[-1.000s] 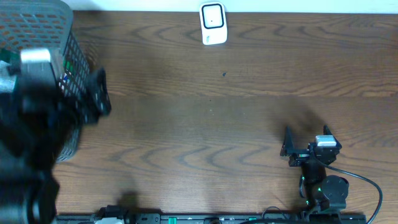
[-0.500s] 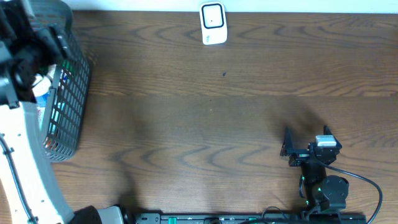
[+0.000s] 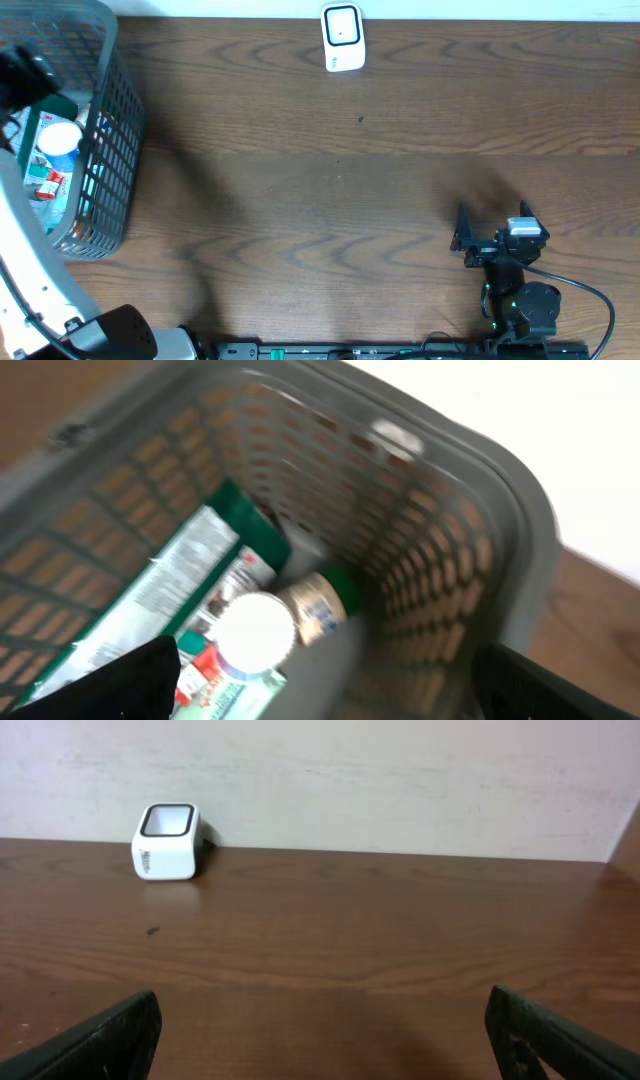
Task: Scan the item barcode
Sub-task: 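Raise the left gripper and move it over the grey basket, then lower the left gripper into the basket toward the white-capped bottle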
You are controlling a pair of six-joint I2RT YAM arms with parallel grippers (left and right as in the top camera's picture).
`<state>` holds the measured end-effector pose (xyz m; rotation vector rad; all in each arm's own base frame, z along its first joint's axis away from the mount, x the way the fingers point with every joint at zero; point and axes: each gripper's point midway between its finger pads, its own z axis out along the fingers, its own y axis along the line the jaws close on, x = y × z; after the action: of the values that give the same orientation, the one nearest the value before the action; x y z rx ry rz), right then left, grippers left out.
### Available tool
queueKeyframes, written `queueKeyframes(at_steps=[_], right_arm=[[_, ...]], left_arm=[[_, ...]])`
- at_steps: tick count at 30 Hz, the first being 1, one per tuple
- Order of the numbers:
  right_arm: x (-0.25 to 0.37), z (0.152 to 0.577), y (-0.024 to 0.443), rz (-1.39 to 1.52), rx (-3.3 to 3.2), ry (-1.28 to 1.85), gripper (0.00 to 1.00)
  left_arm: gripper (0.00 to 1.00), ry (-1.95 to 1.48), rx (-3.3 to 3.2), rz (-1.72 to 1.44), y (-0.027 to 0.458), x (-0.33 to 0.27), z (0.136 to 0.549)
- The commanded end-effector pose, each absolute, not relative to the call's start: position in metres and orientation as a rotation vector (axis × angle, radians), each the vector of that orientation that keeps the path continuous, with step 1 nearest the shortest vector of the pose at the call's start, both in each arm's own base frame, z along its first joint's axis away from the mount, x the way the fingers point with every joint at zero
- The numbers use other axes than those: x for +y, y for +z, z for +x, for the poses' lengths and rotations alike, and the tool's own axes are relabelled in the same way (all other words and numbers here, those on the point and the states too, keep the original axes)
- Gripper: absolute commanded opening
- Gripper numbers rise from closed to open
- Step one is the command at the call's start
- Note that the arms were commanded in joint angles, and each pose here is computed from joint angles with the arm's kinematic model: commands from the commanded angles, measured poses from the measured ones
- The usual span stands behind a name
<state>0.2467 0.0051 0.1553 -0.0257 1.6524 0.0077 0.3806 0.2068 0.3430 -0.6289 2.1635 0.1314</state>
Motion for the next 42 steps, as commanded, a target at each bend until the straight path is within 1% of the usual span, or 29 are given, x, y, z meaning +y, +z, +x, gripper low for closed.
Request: queueKeyframes(at_steps=[1, 7, 14, 16, 32, 37, 42], right_arm=[[0.002, 0.247, 0.155, -0.005, 1.653, 0.003, 0.99], [0.002, 0.247, 0.155, -0.005, 1.653, 0.003, 0.99], [0.002, 0.247, 0.155, -0.005, 1.653, 0.002, 0.99], [0.002, 0.247, 0.155, -0.005, 1.653, 0.003, 0.99], [0.002, 0.247, 0.155, -0.005, 1.653, 0.003, 0.99], [0.002, 0.247, 0.155, -0.005, 1.653, 0.003, 0.99], [0.002, 0.247, 0.155, -0.005, 1.653, 0.003, 0.99]], left_arm=[[0.94, 0.104, 2.073, -0.786, 0.351, 0.231, 0.376], [0.94, 0.092, 2.102, -0.845, 0.328, 0.246, 0.383], [0.94, 0.063, 2.207, -0.897, 0.277, 0.258, 0.4], [0.94, 0.06, 2.219, -0.903, 0.27, 0.259, 0.401], [0.94, 0.069, 2.187, -0.888, 0.274, 0.264, 0.409], [0.94, 0.19, 2.186, -0.949, 0.27, 0.28, 0.399], [0.94, 0.192, 2.204, -0.96, 0.263, 0.279, 0.397]])
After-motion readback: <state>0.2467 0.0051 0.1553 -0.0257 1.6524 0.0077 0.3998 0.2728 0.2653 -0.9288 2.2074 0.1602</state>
